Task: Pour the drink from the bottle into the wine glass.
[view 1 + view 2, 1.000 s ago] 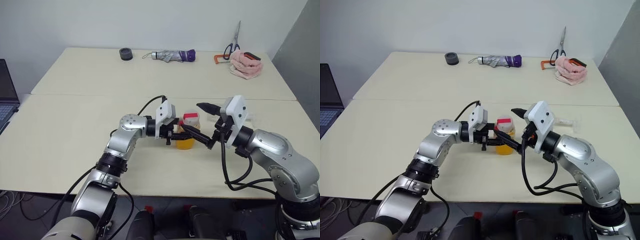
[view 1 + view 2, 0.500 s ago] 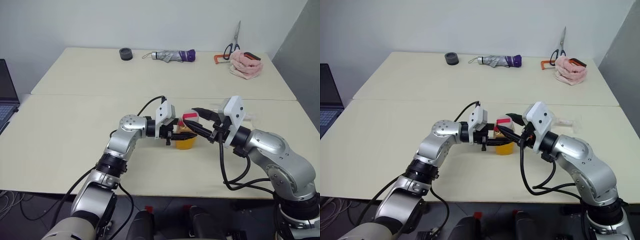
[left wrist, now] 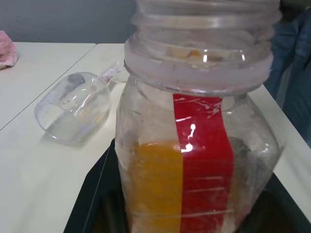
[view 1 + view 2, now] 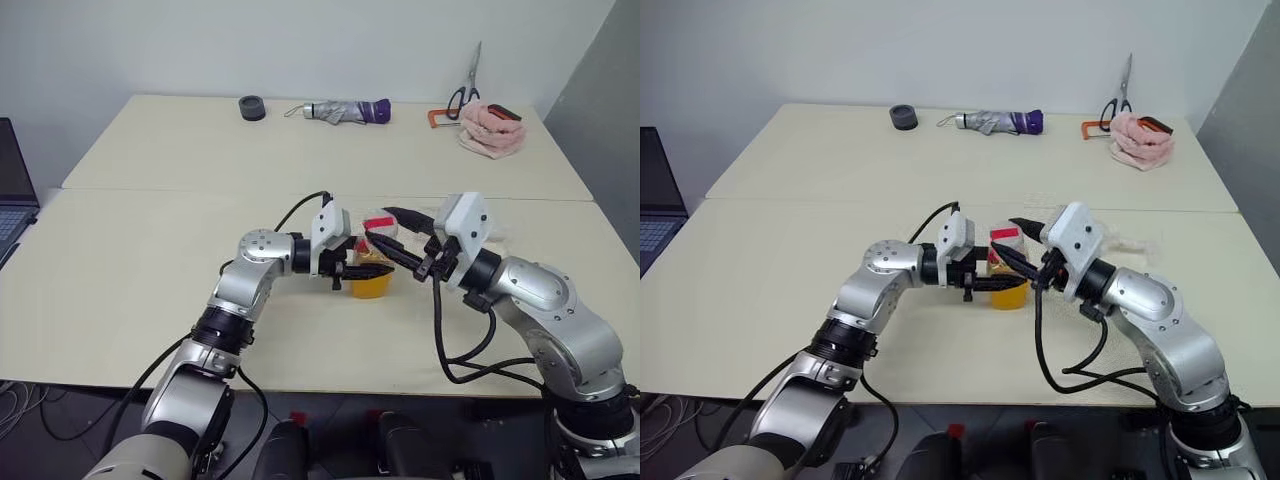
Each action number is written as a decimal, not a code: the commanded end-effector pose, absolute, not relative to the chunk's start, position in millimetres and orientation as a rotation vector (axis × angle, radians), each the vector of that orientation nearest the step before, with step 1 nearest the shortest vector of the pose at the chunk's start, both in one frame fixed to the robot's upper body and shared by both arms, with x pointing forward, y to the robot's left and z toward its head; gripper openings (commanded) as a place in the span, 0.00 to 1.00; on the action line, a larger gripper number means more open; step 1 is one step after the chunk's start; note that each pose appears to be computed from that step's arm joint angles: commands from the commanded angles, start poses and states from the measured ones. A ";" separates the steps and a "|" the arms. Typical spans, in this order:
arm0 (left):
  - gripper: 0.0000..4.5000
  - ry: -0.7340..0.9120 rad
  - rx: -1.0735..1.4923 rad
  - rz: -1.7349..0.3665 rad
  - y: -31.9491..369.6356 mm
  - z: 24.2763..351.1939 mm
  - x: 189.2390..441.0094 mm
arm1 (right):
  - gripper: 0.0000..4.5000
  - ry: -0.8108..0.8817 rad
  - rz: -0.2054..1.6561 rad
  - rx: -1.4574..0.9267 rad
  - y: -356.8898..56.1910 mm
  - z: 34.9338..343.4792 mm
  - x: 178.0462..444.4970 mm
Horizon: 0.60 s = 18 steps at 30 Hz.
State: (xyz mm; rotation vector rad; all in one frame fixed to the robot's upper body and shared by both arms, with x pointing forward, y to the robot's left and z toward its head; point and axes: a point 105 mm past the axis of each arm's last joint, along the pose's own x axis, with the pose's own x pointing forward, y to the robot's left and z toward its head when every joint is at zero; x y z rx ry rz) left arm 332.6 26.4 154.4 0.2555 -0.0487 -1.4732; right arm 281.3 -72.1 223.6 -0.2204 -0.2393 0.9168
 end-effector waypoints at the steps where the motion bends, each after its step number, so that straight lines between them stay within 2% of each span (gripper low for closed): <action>1: 0.42 -0.140 0.269 -1.489 22.4 173.3 329.0 | 0.38 -0.270 0.923 -0.171 -75.8 235.3 275.4; 8: 0.42 -0.140 0.271 -1.487 22.8 173.3 329.3 | 0.38 -0.297 0.863 -0.201 -85.5 241.7 278.2; 14: 0.42 -0.144 0.271 -1.484 24.2 173.8 329.5 | 0.38 -0.312 0.778 -0.227 -114.3 253.7 274.3; 18: 0.42 -0.151 0.265 -1.477 26.0 175.7 330.0 | 0.38 -0.187 0.719 -0.248 -144.3 236.9 263.5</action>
